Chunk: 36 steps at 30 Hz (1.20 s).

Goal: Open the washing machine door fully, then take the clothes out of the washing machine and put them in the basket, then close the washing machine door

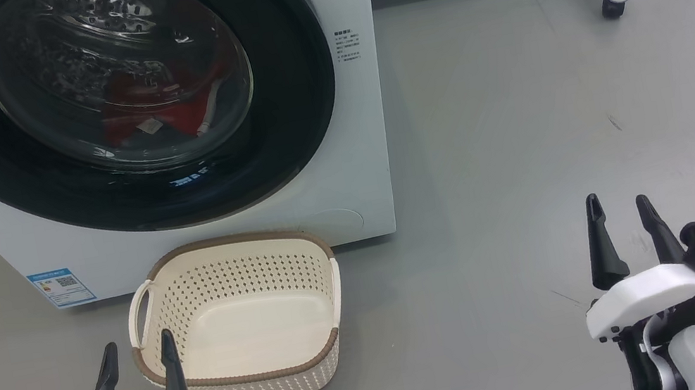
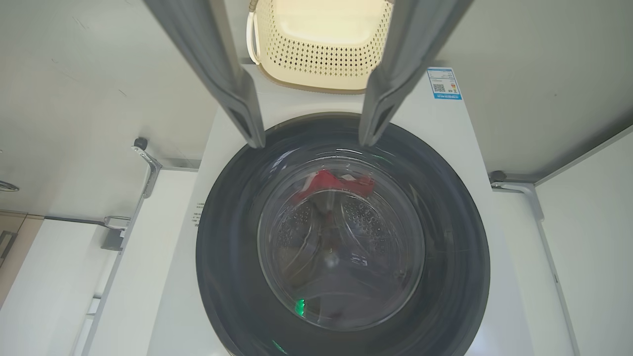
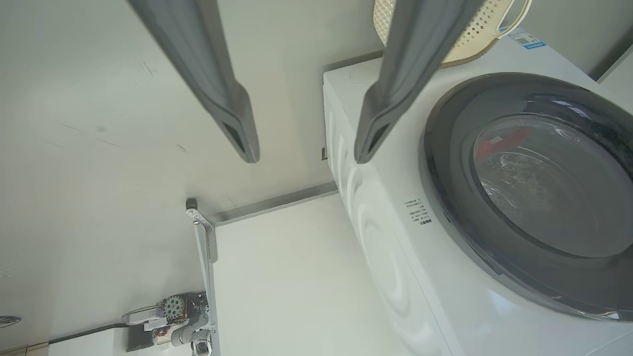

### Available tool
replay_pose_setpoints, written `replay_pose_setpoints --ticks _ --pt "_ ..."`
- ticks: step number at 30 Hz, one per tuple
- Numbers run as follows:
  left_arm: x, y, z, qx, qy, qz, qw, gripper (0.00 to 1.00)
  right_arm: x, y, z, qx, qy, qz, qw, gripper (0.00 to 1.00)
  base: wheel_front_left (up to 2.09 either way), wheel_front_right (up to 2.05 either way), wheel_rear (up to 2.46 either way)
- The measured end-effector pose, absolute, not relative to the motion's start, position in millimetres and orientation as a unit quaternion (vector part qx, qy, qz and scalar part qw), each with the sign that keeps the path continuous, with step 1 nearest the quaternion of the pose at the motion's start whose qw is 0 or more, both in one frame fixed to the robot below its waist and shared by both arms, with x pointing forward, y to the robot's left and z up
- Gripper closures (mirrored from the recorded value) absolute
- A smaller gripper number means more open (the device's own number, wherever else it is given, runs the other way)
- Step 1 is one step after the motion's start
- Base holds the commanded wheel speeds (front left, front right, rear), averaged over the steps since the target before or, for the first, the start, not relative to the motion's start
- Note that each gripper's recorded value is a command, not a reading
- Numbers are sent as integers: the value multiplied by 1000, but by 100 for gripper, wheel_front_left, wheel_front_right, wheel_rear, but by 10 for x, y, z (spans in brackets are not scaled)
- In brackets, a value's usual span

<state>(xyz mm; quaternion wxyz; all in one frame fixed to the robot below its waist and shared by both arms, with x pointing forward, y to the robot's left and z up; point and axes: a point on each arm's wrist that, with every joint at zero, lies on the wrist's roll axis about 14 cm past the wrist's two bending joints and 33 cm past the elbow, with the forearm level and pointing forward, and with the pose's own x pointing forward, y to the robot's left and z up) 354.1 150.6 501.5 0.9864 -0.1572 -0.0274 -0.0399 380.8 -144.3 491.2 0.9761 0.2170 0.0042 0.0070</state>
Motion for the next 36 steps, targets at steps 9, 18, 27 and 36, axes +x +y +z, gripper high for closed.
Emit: replay_pose_setpoints --ticks 9,18,27,36 --pt "3524 1449 4877 -155 -4 -42 987 0 3763 -1383 4762 157 27 26 987 0 0 0 0" --pt "3510 1406 4806 -154 8 -44 987 0 3742 -1412 4713 153 35 18 987 0 0 0 0" --pt "3504 1390 4789 -153 12 -45 987 0 3736 -1445 4702 154 36 12 987 0 0 0 0" --pt "3501 1379 4779 -153 13 -45 987 0 3759 -1437 4723 155 33 13 987 0 0 0 0"
